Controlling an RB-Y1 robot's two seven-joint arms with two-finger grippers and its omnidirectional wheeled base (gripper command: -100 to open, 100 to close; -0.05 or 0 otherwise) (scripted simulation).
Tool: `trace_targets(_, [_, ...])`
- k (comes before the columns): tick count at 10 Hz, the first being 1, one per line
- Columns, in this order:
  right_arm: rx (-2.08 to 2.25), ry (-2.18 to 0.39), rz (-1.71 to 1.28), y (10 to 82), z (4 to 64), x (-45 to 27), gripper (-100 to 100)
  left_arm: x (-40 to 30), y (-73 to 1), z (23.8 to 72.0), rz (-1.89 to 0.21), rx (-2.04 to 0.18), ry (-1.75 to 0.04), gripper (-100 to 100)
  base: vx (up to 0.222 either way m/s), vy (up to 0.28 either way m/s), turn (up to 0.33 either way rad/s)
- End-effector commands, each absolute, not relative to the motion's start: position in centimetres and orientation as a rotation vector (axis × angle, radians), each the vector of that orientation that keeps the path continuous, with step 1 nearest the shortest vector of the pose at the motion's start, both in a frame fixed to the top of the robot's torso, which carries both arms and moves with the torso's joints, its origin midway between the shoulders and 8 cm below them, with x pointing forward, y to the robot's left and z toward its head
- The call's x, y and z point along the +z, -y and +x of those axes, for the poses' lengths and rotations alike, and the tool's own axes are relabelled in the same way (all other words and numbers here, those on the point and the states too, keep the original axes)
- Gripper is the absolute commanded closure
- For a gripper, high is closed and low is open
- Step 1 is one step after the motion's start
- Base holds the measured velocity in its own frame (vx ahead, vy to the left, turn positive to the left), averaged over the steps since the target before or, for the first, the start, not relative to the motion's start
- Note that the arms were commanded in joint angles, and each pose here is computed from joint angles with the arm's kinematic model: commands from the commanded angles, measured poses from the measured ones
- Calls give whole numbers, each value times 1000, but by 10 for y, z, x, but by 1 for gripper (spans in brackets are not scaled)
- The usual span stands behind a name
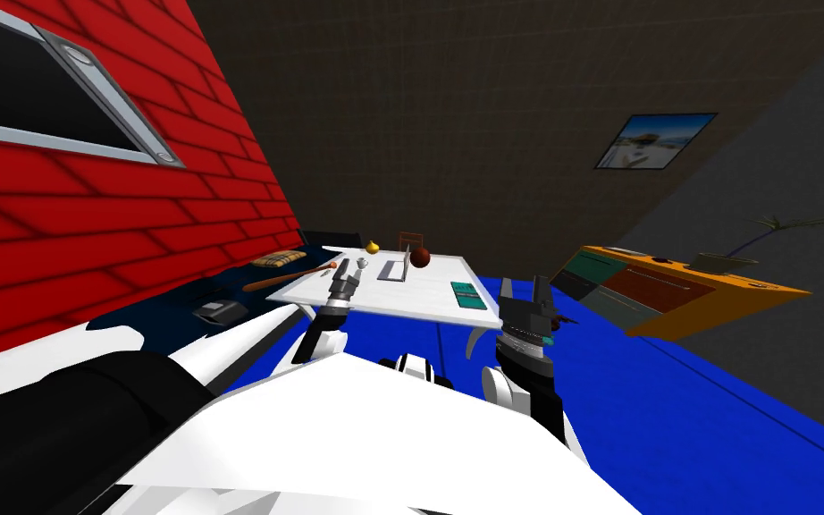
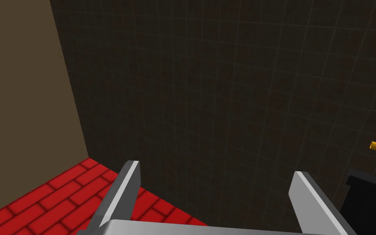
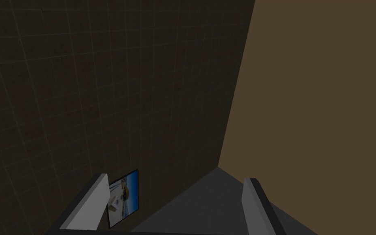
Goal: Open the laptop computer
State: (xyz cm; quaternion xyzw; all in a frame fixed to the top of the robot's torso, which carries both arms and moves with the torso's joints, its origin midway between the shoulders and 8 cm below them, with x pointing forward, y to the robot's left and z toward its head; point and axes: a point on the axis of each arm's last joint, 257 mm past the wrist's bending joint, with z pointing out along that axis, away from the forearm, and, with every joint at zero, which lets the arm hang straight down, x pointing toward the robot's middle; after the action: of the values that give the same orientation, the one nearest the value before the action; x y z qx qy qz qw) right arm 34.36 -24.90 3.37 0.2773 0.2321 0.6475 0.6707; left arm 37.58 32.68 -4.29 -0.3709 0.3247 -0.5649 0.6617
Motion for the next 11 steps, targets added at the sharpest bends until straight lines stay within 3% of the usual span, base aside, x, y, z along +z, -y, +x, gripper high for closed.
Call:
trace_targets(1, [1459, -523, 625, 249, 344, 34, 0, -57, -345, 387, -843, -1223, -779, -100, -50, 10, -97])
trace_targets(11, [1459, -523, 625, 249, 344, 34, 0, -106, -439, 428, -964, -1015, -818, -100, -43, 2, -113])
